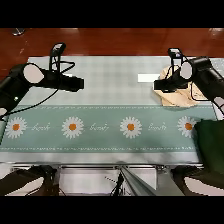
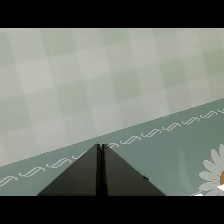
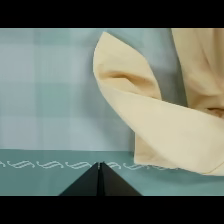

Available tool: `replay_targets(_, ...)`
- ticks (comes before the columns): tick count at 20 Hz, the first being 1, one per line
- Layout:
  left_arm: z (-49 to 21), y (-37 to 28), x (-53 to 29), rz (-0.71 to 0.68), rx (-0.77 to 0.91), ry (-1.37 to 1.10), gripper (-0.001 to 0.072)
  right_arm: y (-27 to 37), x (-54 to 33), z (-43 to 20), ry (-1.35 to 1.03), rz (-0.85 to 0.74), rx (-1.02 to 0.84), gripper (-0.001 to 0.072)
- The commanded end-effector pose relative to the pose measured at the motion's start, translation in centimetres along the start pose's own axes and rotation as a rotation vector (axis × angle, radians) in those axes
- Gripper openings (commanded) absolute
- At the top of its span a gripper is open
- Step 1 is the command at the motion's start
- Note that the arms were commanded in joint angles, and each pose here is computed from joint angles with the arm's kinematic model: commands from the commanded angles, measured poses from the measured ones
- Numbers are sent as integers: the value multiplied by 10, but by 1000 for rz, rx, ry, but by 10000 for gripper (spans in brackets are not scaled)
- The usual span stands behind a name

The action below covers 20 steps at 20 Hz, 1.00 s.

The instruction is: Fold the shirts.

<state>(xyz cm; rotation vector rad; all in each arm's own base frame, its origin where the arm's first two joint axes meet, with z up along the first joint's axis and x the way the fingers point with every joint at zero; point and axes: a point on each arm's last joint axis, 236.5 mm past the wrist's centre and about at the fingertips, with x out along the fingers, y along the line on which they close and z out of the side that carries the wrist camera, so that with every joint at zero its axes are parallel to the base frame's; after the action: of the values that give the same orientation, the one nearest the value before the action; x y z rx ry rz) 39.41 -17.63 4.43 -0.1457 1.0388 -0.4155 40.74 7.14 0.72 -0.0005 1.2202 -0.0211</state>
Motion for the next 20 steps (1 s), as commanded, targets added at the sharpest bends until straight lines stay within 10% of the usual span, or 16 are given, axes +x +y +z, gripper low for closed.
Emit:
replay_targets(1,0,0,0,0,1,-1,29,0,0,0,0,0,0,21)
replay_targets(20,5,0,0,1,1,-20,28,2,-1,16,-69,6,-10,21)
